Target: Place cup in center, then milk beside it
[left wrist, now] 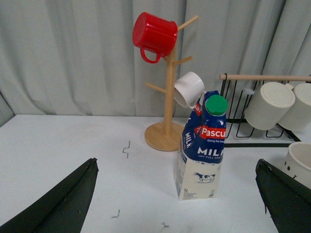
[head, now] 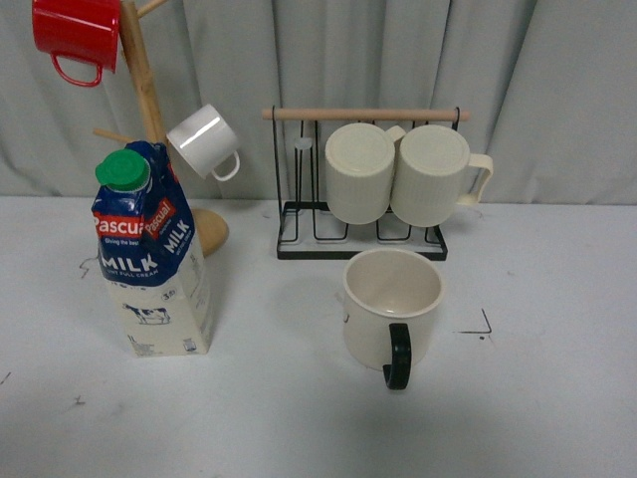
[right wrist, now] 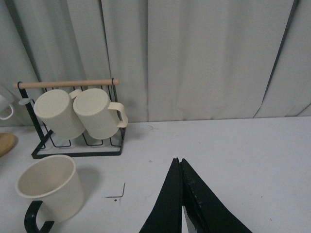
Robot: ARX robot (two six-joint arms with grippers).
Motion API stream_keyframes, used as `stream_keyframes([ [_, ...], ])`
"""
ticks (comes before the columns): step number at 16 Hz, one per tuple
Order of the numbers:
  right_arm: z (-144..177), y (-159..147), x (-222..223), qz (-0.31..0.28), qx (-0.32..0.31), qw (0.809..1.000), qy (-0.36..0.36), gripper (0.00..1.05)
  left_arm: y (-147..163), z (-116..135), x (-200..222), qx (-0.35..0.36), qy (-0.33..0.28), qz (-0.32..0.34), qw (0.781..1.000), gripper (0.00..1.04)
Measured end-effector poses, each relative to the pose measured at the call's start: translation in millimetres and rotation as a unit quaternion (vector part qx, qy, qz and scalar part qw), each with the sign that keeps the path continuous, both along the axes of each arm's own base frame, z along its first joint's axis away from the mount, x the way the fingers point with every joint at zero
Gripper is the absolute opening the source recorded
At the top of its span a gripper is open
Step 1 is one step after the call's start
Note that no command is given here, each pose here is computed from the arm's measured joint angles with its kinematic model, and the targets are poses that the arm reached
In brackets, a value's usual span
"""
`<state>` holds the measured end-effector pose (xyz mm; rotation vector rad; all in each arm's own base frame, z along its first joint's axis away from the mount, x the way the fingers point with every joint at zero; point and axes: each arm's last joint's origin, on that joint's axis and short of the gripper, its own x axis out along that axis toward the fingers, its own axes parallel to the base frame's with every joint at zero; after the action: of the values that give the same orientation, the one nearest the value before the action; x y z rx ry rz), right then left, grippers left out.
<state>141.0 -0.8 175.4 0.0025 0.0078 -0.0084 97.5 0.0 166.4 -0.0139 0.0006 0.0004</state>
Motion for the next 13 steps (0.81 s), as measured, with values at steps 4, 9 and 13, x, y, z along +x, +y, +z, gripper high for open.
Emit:
stream_keyframes([
  [4, -7.4, 0.1, -10.4, 0.0, 0.0, 1.0, -0.005, 0.02, 0.0, 0.0, 0.0, 0.0, 0.0, 0.0, 1.0, 0.98],
  [9, -5.6, 0.1, -16.8, 0.0, 0.0, 1.0, -0.009, 0.02, 0.0, 0.0, 0.0, 0.0, 0.0, 0.0, 1.0, 0.98],
  [13, -4.8, 0.1, -24.5, 0.0, 0.0, 1.0, -0.011, 0.02, 0.0, 0.0, 0.0, 0.0, 0.0, 0.0, 1.0, 0.98],
])
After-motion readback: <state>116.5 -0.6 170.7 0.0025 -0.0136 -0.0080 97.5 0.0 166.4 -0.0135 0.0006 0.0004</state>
